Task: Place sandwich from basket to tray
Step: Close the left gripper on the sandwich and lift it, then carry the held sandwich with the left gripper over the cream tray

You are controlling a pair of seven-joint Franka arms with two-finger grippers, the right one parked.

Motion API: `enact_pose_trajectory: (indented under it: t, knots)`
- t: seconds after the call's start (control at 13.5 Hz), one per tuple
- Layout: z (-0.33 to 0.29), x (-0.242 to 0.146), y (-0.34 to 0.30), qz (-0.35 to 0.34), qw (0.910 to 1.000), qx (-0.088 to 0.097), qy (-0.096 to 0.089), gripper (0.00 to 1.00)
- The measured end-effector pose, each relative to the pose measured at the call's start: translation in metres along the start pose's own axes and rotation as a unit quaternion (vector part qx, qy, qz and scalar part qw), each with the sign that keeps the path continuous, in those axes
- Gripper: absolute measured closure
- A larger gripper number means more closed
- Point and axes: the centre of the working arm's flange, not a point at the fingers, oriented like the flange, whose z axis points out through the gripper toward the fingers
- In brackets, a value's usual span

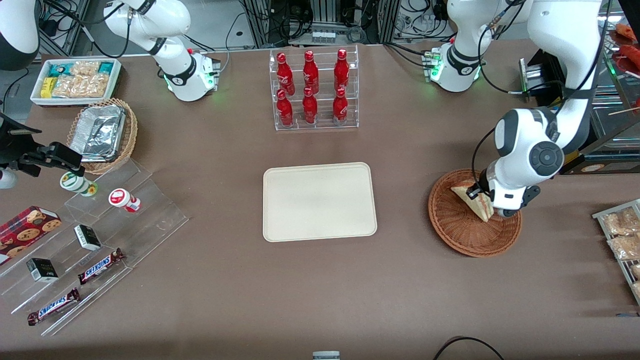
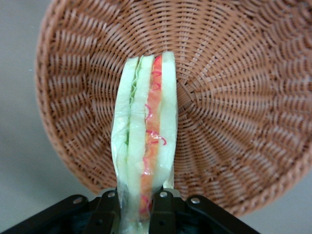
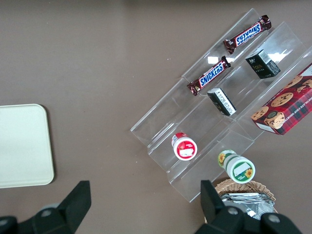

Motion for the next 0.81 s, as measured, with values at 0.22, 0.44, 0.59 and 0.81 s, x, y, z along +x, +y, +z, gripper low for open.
enact_pose_trajectory:
  t: [0.22, 0.44, 0.59, 0.81]
  knots:
    - [-0.038, -0.001, 0.007, 0.025, 0.9997, 0.004, -0.005, 0.81]
    - [-0.058, -0.027, 0.038, 0.078, 0.9968, 0.014, -0.011, 0.85]
    - [-0.059, -0.062, 0.07, 0.12, 0.9926, 0.02, -0.008, 0.85]
    - [-0.06, -0.119, 0.123, 0.182, 0.983, 0.024, 0.002, 0.85]
